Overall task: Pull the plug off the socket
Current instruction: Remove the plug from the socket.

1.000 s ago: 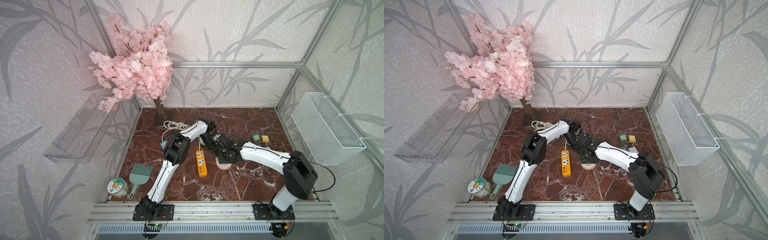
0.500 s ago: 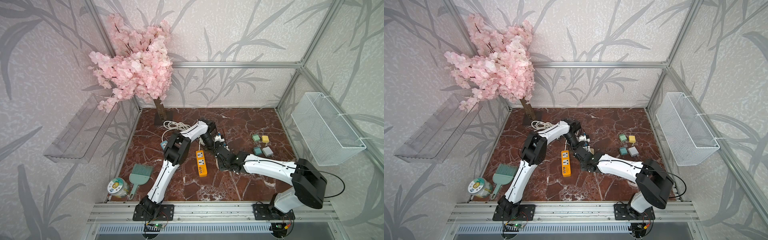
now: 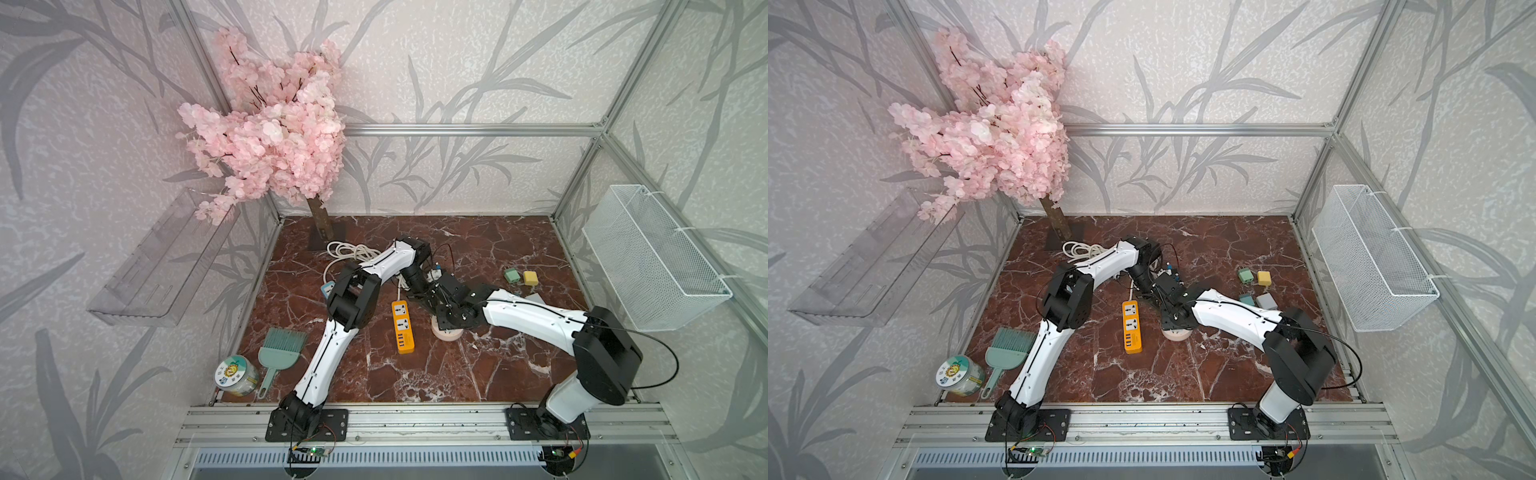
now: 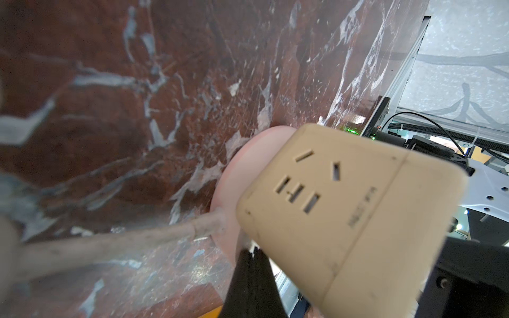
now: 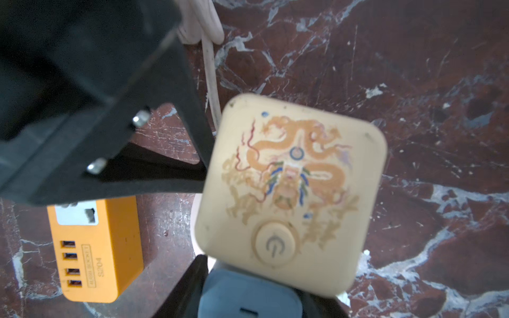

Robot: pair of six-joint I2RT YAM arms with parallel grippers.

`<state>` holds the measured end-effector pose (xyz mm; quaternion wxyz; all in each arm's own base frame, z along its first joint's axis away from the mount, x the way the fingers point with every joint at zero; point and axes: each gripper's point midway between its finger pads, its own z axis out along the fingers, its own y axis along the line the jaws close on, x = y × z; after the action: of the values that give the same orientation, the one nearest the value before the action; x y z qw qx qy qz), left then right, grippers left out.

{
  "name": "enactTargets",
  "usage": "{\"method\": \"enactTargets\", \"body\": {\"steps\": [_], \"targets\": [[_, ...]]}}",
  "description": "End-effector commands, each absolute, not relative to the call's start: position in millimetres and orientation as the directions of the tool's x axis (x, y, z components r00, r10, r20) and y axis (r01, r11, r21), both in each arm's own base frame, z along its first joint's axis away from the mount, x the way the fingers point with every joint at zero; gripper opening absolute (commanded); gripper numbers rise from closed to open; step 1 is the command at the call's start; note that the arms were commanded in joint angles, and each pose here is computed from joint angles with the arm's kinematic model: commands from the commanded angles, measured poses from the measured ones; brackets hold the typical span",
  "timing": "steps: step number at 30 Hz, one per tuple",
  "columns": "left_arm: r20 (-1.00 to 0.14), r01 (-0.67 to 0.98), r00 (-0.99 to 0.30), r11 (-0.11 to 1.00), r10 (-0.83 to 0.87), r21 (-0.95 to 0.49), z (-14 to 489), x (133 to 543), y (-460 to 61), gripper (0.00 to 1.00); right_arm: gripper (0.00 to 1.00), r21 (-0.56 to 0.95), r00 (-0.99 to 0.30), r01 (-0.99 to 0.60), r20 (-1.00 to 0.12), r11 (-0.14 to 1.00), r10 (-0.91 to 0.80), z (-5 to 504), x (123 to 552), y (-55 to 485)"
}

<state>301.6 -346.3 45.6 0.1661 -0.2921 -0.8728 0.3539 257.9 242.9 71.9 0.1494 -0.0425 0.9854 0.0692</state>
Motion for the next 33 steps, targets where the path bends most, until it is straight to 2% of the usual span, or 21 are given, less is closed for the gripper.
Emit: {"method": "enactTargets", "body": {"steps": [1, 10, 16, 21, 24, 29, 33], "targets": [[0.103, 0.439, -0.750, 0.608, 0.654, -0.661, 7, 299, -347, 0.00, 0.04, 0.283, -0.939, -0.149, -0.340, 0.947, -0.046, 94, 272, 284], [0.104, 0.438, -0.750, 0.609, 0.653, -0.662, 7, 299, -347, 0.00, 0.03, 0.208, -0.847, -0.252, -0.520, 0.945, -0.111, 107, 257, 275], [0.102, 0.440, -0.750, 0.608, 0.654, -0.661, 8, 299, -348, 0.00, 0.00, 0.106, -0.785, -0.319, -0.586, 0.942, -0.200, 104, 246, 275], [0.105, 0.438, -0.750, 0.609, 0.653, -0.661, 6, 299, -347, 0.00, 0.00, 0.109, -0.763, -0.317, -0.619, 0.942, -0.185, 107, 251, 278], [0.105, 0.438, -0.750, 0.610, 0.653, -0.661, 7, 299, -347, 0.00, 0.00, 0.128, -0.788, -0.292, -0.593, 0.948, -0.163, 110, 257, 280], [0.105, 0.439, -0.749, 0.609, 0.654, -0.661, 7, 299, -347, 0.00, 0.00, 0.211, -0.887, -0.206, -0.453, 0.956, -0.091, 101, 263, 280], [0.088, 0.445, -0.743, 0.587, 0.664, -0.676, 15, 298, -349, 0.00, 0.00, 0.218, -0.891, -0.209, -0.445, 0.953, -0.093, 100, 264, 279]]}}
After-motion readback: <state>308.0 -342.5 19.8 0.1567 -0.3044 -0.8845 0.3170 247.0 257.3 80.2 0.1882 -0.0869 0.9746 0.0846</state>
